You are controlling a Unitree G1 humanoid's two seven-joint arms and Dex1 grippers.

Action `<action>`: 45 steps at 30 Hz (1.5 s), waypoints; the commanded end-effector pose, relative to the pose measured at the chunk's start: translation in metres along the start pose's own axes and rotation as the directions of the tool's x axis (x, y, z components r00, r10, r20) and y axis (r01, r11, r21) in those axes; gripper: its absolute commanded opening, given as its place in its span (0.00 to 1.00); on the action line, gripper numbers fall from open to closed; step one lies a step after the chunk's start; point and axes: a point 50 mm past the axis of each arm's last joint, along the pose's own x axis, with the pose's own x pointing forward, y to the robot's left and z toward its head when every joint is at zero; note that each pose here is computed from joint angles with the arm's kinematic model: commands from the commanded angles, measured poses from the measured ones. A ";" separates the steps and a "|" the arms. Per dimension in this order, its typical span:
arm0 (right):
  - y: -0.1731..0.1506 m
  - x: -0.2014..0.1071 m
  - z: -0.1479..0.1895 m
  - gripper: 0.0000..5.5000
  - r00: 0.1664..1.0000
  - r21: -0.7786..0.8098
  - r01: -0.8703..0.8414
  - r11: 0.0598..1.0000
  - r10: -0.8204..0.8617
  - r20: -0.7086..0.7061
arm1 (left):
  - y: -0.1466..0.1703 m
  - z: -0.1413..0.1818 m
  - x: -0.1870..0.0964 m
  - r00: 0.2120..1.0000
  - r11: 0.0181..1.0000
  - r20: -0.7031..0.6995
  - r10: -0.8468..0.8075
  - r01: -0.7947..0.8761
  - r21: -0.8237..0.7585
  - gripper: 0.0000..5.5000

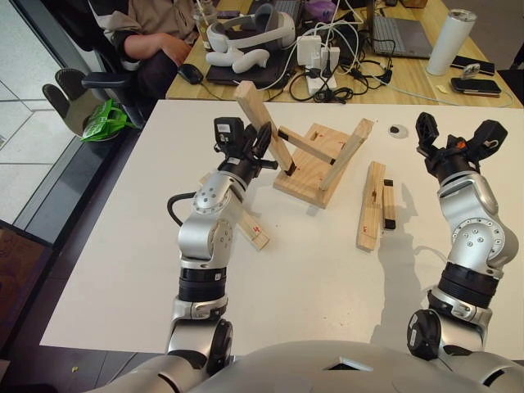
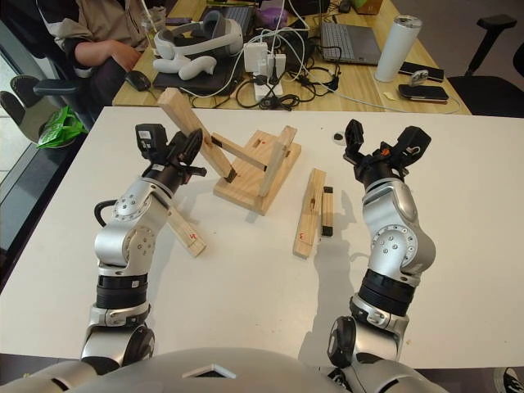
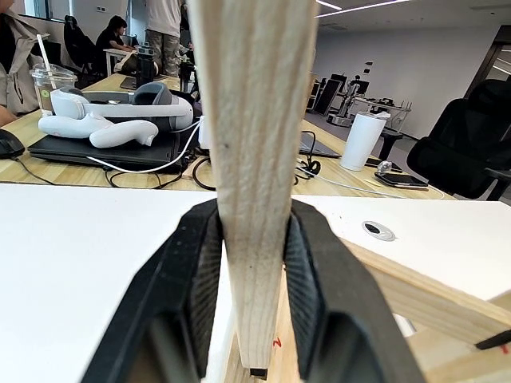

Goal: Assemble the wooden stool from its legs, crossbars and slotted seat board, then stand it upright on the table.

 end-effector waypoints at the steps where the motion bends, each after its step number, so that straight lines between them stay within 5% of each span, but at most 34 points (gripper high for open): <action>1: 0.003 0.000 0.002 0.91 1.000 0.002 -0.020 1.000 0.020 -0.007 | 0.003 -0.002 -0.007 0.998 0.998 -0.036 -0.045 0.046 0.049 0.18; 18: 0.009 0.001 0.006 0.91 0.998 0.009 -0.059 0.998 0.059 0.002 | -0.004 -0.037 -0.014 0.926 0.998 -0.376 -0.047 0.062 0.029 0.18; 27: 0.014 0.001 0.007 0.91 0.995 0.016 -0.102 0.995 0.101 0.006 | 0.022 -0.039 -0.004 0.886 0.988 -0.455 0.086 -0.133 -0.073 0.18; 45: 0.023 -0.001 0.000 0.91 0.985 -0.016 -0.172 0.985 0.172 -0.009 | -0.026 -0.033 0.020 0.865 0.989 -0.490 -0.106 0.142 0.036 0.18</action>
